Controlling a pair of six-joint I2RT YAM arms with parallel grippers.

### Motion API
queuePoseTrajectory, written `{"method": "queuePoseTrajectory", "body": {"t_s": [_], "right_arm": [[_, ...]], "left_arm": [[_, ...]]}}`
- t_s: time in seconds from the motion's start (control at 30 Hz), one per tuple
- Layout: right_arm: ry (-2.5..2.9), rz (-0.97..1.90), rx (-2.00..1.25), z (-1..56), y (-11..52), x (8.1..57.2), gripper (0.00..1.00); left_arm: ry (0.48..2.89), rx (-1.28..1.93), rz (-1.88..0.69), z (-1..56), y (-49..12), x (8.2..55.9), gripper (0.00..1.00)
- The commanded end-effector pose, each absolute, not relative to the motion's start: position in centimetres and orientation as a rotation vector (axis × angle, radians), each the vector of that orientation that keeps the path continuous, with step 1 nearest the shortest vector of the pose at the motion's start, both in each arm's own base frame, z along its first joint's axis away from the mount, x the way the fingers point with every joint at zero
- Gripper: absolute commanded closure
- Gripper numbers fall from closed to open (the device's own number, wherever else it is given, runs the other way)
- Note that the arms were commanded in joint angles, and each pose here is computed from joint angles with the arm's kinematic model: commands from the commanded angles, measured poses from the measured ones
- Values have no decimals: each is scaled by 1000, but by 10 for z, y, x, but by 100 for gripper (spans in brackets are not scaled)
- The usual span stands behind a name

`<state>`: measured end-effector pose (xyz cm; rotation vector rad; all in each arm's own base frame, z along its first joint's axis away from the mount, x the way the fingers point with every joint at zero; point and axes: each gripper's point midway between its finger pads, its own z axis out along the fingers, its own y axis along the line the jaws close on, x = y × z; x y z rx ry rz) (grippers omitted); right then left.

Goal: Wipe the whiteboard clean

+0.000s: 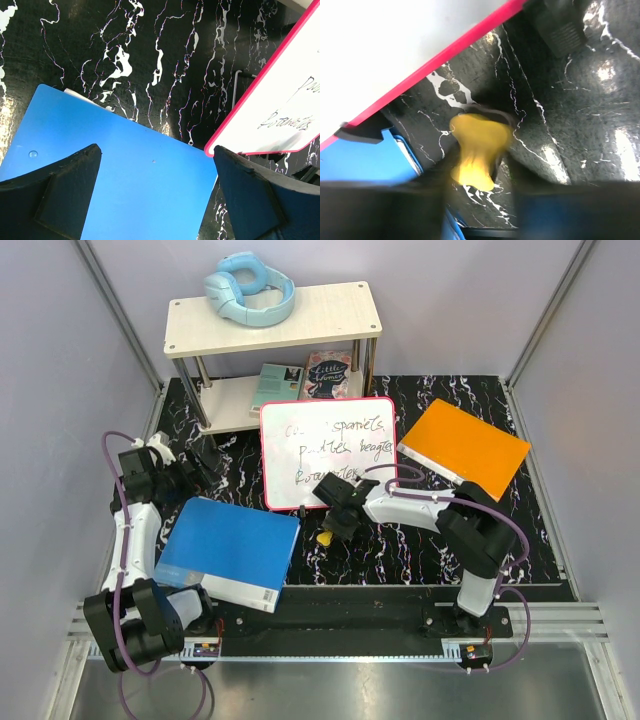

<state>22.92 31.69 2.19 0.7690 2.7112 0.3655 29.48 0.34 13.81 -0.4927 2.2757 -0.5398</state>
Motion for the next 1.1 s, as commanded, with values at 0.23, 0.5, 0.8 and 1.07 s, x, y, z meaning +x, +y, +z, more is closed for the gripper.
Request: {"method": "queuePoseTrajectory", "body": {"t_s": [0.23, 0.5, 0.8, 1.07], "right_arm": [[2760, 382, 779, 3, 322, 225, 82], [2739, 444, 703, 24, 327, 230, 100], [2578, 561, 470, 103, 331, 249, 100], [2402, 488, 276, 164, 302, 264, 100]], "left_arm": [[2221, -454, -572, 153, 0, 300, 1], [2213, -414, -602, 156, -6, 299, 1], [2169, -337, -669, 162, -18, 295, 1], [1966, -288, -811, 186, -39, 314, 1]]}}
